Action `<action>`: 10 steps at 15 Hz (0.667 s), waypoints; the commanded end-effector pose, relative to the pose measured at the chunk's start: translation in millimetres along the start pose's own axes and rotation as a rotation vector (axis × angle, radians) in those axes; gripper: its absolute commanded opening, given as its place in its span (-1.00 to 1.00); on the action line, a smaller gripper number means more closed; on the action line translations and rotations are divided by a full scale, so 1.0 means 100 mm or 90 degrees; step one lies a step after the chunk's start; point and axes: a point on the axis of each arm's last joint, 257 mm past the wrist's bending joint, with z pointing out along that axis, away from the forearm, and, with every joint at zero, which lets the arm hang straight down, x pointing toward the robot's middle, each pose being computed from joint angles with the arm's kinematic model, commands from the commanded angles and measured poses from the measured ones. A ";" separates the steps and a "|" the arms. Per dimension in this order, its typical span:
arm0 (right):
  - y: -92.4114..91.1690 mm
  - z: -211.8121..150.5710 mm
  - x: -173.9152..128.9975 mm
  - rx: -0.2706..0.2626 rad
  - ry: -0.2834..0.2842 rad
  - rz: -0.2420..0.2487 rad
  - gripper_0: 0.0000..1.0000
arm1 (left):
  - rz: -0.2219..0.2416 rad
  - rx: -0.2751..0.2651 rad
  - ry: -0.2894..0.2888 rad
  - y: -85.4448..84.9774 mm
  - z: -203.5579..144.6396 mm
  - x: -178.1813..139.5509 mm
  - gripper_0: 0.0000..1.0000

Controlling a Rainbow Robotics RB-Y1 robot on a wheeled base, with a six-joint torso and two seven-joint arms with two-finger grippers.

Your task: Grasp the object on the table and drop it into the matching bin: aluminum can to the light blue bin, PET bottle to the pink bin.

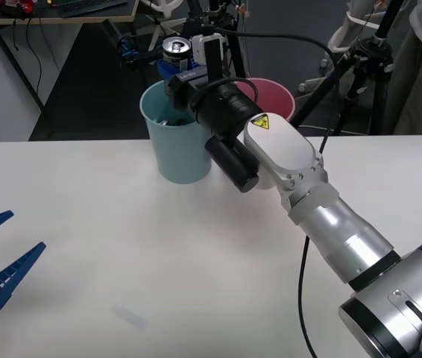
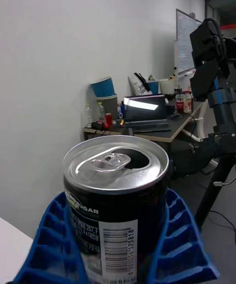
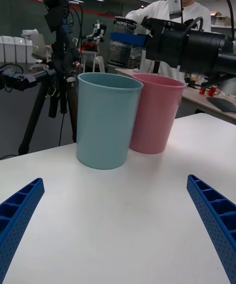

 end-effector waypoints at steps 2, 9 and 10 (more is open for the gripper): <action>0.06 0.00 0.00 -0.012 0.002 -0.017 1.00 | 0.000 0.000 0.000 0.00 0.00 0.00 1.00; 0.09 -0.01 -0.02 -0.024 -0.002 -0.010 1.00 | 0.000 0.000 0.000 0.00 0.00 0.00 1.00; 0.09 -0.04 -0.05 -0.024 -0.006 -0.010 1.00 | 0.000 0.000 0.000 0.00 0.00 0.00 1.00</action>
